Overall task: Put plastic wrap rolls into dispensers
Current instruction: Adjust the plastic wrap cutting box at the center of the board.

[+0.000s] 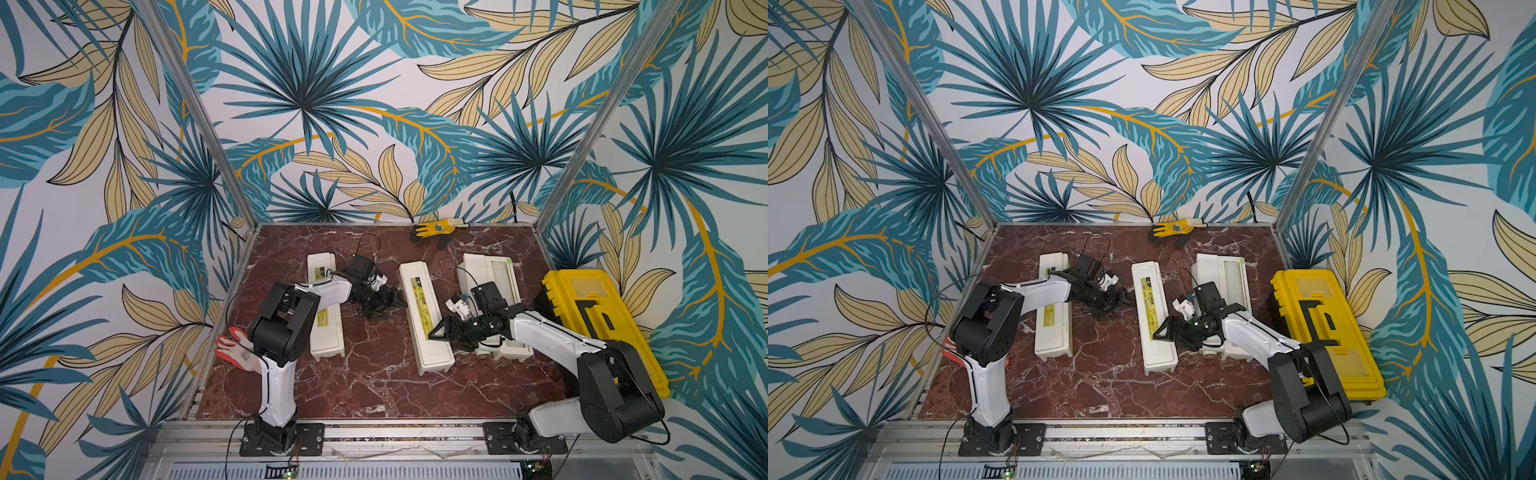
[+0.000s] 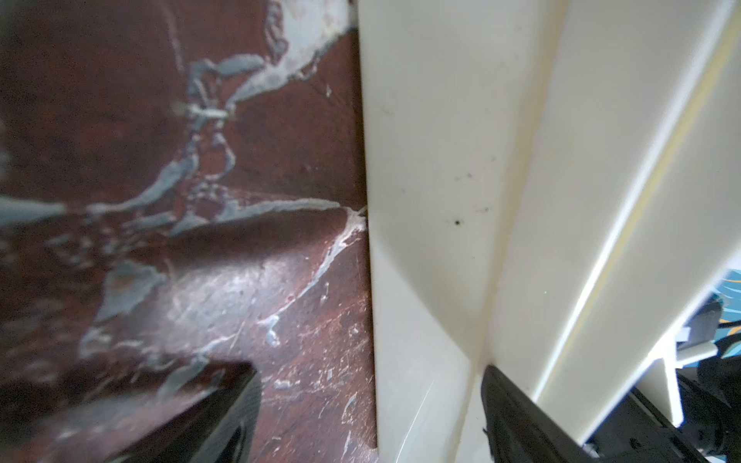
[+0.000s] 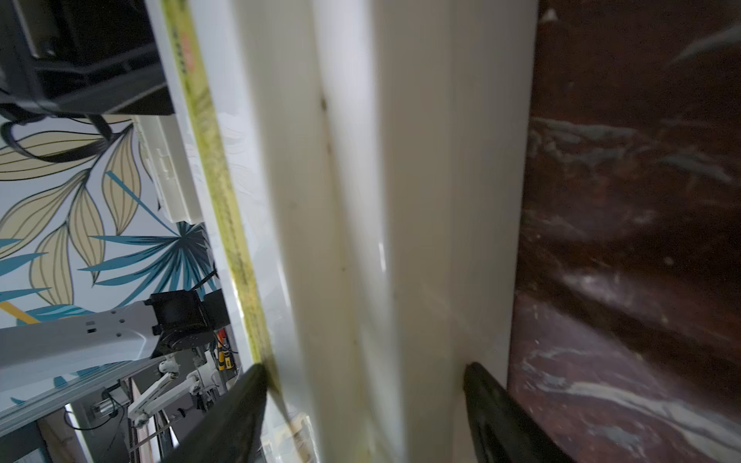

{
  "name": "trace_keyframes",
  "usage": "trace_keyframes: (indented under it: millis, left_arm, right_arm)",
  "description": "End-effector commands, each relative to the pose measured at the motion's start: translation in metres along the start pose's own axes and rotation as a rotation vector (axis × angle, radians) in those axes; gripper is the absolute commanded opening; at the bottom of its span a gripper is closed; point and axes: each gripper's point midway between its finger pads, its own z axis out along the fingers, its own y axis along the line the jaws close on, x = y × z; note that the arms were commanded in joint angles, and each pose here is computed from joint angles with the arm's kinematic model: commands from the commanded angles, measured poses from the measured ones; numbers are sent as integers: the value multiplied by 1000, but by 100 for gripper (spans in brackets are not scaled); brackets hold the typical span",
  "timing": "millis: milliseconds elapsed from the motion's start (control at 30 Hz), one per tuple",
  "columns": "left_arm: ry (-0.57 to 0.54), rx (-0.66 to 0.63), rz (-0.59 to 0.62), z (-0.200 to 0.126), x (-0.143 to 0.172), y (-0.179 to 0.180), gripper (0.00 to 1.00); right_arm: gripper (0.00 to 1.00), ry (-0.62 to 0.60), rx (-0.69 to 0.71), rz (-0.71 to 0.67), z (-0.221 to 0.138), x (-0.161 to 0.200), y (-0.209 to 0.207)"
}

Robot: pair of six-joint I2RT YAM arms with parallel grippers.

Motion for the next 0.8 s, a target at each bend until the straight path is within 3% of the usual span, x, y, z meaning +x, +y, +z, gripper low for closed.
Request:
trace_keyframes:
  millis: [0,233,367,767]
  left_arm:
    - [8,-80,-36,17,0,26,87]
    - [-98,-56,-3,-10,-15,16,88]
    - [-157,-2,79,-33,-21,-12,90]
    - [-90,154,266,-40,15,-69,97]
  right_arm:
    - [68,49,42,95,14,23,-28]
    - [59,49,67,144,21,30,-42]
    - [62,43,63,154,22,26,-42]
    - [69,-23,83,137,10,5,-22]
